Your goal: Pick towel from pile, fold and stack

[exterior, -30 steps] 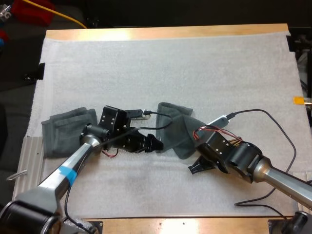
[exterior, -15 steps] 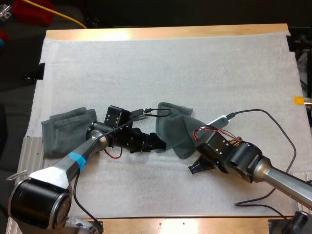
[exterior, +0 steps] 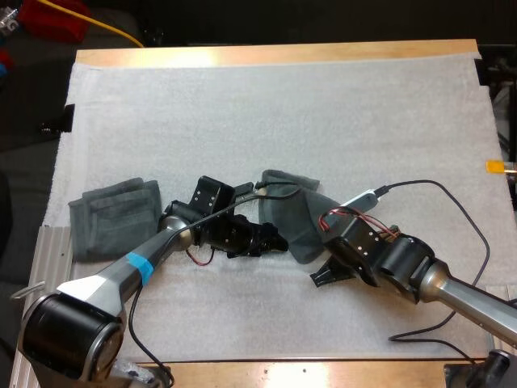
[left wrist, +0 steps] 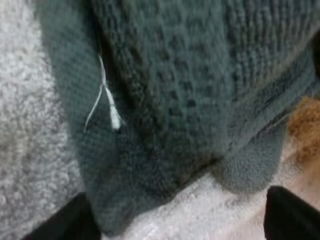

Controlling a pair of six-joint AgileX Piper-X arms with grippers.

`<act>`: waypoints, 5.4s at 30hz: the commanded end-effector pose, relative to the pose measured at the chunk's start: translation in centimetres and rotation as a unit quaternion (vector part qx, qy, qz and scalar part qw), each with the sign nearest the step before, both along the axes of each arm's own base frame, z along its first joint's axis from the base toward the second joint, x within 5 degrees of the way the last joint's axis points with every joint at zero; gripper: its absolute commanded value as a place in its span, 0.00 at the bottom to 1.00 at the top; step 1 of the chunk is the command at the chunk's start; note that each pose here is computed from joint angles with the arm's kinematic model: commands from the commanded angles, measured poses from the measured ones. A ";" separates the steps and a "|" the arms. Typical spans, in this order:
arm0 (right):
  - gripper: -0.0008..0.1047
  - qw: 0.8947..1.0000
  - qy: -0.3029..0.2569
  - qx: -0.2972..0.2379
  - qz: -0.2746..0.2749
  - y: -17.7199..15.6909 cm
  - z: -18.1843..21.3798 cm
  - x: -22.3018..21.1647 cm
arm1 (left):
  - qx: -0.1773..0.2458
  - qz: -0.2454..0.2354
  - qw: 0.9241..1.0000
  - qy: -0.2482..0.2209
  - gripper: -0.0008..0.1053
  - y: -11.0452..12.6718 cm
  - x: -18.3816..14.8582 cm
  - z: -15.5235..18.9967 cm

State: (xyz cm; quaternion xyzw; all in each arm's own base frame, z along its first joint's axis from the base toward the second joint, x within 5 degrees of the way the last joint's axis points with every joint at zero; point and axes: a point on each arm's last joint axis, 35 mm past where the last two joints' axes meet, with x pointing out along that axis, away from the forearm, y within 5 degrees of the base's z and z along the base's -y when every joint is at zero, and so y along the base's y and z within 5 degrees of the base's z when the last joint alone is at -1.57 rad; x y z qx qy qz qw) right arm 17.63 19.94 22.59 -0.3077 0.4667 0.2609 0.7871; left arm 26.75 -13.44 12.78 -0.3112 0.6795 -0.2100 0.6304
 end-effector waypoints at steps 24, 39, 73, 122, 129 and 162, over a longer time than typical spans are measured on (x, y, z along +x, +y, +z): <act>0.02 1.000 -0.004 0.002 -0.004 -0.2 0.3 0.0 | 0.098 0.040 0.994 0.005 0.01 0.3 0.0 -1.1; 0.02 0.999 -0.033 -0.018 0.014 -0.4 1.0 0.1 | 0.135 -0.044 0.985 -0.097 0.01 0.7 -0.1 4.6; 0.02 0.984 -0.176 -0.008 0.027 -1.9 14.5 -0.5 | 0.220 -0.086 0.923 -0.302 0.01 3.7 -4.9 27.6; 0.02 0.991 -0.098 -0.065 0.060 0.1 11.8 -6.1 | 0.266 -0.183 0.914 -0.247 0.01 1.5 -10.9 23.9; 0.02 0.996 -0.050 -0.055 0.047 0.1 10.1 -1.5 | 0.287 -0.189 0.906 -0.247 0.01 0.1 -8.6 22.4; 0.02 0.984 0.169 -0.002 -0.056 -0.8 1.2 11.0 | 0.231 -0.167 0.954 -0.093 0.01 0.4 2.5 11.1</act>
